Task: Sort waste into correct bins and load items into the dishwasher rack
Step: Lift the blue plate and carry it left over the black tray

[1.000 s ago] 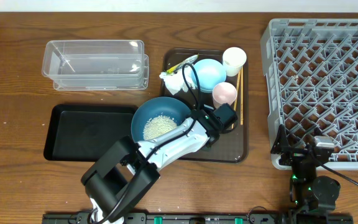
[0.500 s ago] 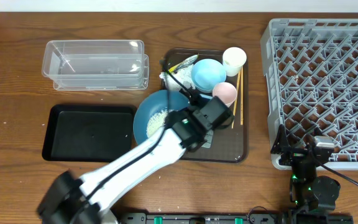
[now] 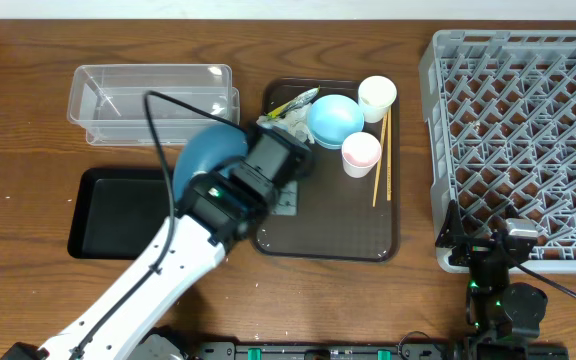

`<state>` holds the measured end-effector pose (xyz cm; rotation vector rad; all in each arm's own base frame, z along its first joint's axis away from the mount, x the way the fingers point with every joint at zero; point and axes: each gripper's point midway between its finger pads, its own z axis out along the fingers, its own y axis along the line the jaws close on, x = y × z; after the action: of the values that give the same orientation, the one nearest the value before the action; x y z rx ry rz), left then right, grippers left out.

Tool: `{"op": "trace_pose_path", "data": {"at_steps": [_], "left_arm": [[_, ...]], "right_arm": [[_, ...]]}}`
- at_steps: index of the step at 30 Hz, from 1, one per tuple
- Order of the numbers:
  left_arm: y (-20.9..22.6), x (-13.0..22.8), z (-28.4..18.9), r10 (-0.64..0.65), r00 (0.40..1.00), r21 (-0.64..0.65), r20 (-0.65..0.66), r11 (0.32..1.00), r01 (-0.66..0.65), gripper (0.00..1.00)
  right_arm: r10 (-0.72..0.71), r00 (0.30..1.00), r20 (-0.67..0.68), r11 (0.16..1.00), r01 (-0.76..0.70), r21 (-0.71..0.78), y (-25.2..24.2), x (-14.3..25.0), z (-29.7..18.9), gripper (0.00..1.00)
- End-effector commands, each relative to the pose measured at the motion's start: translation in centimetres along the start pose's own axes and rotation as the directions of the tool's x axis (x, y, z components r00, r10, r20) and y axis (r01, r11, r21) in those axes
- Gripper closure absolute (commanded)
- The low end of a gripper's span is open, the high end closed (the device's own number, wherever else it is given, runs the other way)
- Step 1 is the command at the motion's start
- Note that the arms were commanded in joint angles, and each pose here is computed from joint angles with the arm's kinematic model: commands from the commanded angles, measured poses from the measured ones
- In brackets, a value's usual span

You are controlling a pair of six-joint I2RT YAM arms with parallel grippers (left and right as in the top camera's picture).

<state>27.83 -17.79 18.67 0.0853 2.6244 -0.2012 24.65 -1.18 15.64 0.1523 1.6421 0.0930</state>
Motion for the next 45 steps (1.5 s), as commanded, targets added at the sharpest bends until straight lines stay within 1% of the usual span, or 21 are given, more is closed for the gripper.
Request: {"op": "trace_pose_path", "data": {"at_steps": [1,6,10,13,17,21,26,33,45], "left_arm": [[1.7,-0.7,0.0,-0.014,1.0,0.007,-0.009,1.0,0.014,0.94],[5.1,-1.4,0.7,-0.105,0.994,-0.046,-0.012,0.993,0.104,0.94],[7.1,-1.8,1.0,-0.187,0.982,-0.039,-0.031,0.982,0.185,0.94],[8.0,-2.1,1.3,-0.241,0.969,-0.001,-0.053,0.97,0.241,0.94],[8.5,-2.6,1.2,-0.275,0.958,0.094,-0.083,0.955,0.282,0.94],[9.3,-3.1,0.8,-0.328,0.939,0.172,-0.105,0.924,0.342,0.94],[9.8,-3.6,0.3,-0.365,0.923,0.248,-0.124,0.889,0.385,0.94],[9.4,-3.8,-0.2,-0.365,0.92,0.319,-0.144,0.862,0.393,0.94],[9.5,-2.3,1.0,-0.373,0.91,0.307,-0.181,0.858,0.412,0.94]], "right_arm": [[0.005,1.0,-0.005,0.999,-0.005,-0.032,0.7,0.2,0.0,0.01],[0.005,1.0,-0.005,0.999,-0.005,-0.032,0.7,0.2,0.0,0.01],[0.005,1.0,-0.005,0.999,-0.005,-0.032,0.7,0.2,0.0,0.01],[0.005,1.0,-0.005,0.999,-0.005,-0.032,0.7,0.2,0.0,0.01],[0.005,1.0,-0.005,0.999,-0.005,-0.032,0.7,0.2,0.0,0.01],[0.005,1.0,-0.005,0.999,-0.005,-0.032,0.7,0.2,0.0,0.01],[0.005,1.0,-0.005,0.999,-0.005,-0.032,0.7,0.2,0.0,0.01],[0.005,1.0,-0.005,0.999,-0.005,-0.032,0.7,0.2,0.0,0.01],[0.005,1.0,-0.005,0.999,-0.005,-0.032,0.7,0.2,0.0,0.01]]}}
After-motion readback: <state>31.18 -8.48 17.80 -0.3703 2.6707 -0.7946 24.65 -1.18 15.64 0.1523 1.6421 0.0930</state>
